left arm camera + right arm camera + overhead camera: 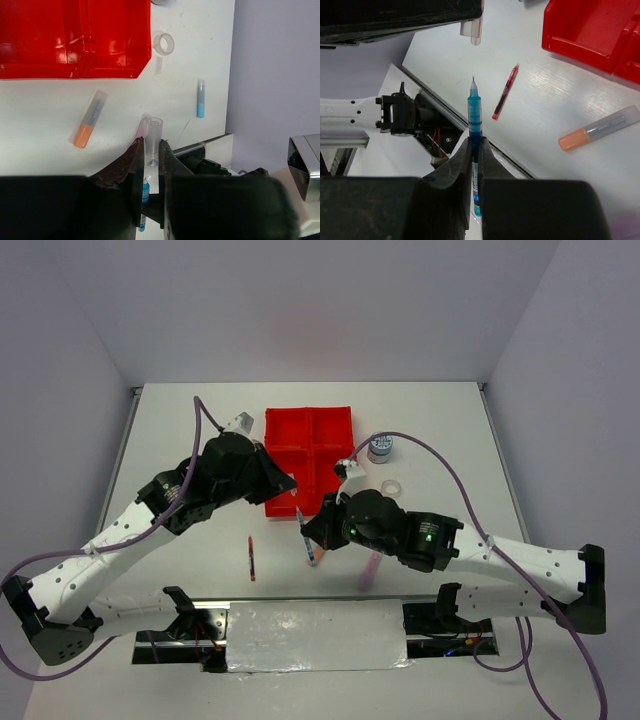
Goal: Sort the stationery into containers
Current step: Close the pen cap on the pen.
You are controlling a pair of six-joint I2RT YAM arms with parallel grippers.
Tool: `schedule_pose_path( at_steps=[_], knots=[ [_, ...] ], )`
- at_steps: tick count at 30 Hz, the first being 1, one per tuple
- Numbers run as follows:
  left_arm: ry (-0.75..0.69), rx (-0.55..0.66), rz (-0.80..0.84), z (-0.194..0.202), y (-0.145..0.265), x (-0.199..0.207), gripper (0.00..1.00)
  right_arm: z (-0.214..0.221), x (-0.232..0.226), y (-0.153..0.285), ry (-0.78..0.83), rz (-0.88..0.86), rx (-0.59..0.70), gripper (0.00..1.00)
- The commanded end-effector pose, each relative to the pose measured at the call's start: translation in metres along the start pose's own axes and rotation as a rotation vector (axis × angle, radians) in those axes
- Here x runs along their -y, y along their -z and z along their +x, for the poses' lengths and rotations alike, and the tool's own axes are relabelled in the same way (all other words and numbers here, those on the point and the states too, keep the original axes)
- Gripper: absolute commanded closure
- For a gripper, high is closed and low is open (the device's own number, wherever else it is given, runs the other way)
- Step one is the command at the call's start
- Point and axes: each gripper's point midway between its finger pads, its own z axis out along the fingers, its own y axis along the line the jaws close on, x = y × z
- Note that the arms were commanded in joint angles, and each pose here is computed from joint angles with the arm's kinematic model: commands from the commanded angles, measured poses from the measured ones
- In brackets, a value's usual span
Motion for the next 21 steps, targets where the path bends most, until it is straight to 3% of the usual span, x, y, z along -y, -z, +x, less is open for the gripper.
schedule_pose_path(
  at_steps=[1, 5, 11, 16, 21],
  knots=[
    [0.018, 0.020, 0.107, -0.007, 0.009, 0.024, 1.00, -0.034, -0.020, 0.014, 0.004, -0.046, 0.109, 1.00],
    [-0.001, 0.043, 0.164, -0.013, 0.014, 0.037, 1.00, -0.036, -0.025, 0.018, 0.032, -0.080, 0.114, 1.00],
    [-0.089, 0.134, 0.305, -0.036, 0.040, 0.070, 1.00, -0.060, -0.034, 0.046, 0.080, -0.178, 0.250, 1.00],
    [-0.179, 0.182, 0.514, -0.044, 0.065, 0.108, 1.00, -0.086, -0.041, 0.070, 0.104, -0.225, 0.369, 1.00],
    [-0.207, 0.208, 0.652, -0.043, 0.084, 0.125, 1.00, -0.092, -0.045, 0.067, 0.148, -0.200, 0.358, 1.00]
  ],
)
